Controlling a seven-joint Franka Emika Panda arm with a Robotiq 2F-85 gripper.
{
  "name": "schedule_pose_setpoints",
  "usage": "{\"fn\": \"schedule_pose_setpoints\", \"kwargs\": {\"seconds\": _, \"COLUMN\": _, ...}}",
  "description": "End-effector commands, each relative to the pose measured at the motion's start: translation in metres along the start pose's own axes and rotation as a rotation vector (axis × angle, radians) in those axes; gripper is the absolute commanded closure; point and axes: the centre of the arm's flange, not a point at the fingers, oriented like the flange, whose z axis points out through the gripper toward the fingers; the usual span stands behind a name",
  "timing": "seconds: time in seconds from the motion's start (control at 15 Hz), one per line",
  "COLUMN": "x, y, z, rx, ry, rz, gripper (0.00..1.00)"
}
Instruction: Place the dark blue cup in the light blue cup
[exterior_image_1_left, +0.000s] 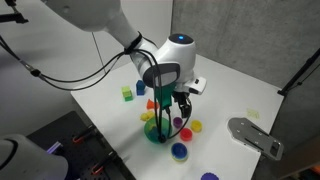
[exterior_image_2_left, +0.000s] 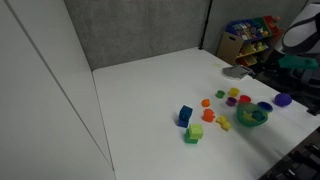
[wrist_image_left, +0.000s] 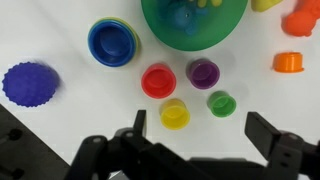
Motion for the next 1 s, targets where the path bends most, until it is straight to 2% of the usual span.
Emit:
{"fn": "schedule_pose_setpoints", "kwargs": {"seconds": 0.0, "x": -0.001, "y": -0.01, "z": -0.061, "rx": -0.027, "ry": -0.059, "rz": -0.109, "gripper": 0.0}}
{"fn": "schedule_pose_setpoints", "kwargs": {"seconds": 0.27, "x": -0.005, "y": -0.029, "z": -0.123, "rx": 0.0, "ry": -0.168, "rz": -0.258, "gripper": 0.0}}
{"fn": "schedule_pose_setpoints", "kwargs": {"seconds": 0.4, "x": -0.01, "y": -0.038, "z": -0.152, "rx": -0.011, "ry": -0.206, "rz": -0.325, "gripper": 0.0}}
{"fn": "schedule_pose_setpoints", "kwargs": {"seconds": 0.67, "x": -0.01, "y": -0.045, "z": -0.209, "rx": -0.036, "ry": -0.203, "rz": -0.372, "gripper": 0.0}}
{"fn": "schedule_pose_setpoints", "kwargs": {"seconds": 0.8, "x": -0.011, "y": -0.041, "z": -0.223, "rx": -0.051, "ry": -0.197, "rz": -0.374, "gripper": 0.0}}
{"fn": "schedule_pose_setpoints", "kwargs": {"seconds": 0.87, "x": -0.015, "y": -0.045, "z": -0.203, "rx": -0.035, "ry": -0.195, "rz": -0.344, "gripper": 0.0}}
{"fn": "schedule_pose_setpoints", "kwargs": {"seconds": 0.93, "x": -0.015, "y": -0.044, "z": -0.211, "rx": -0.037, "ry": -0.191, "rz": -0.347, "gripper": 0.0}}
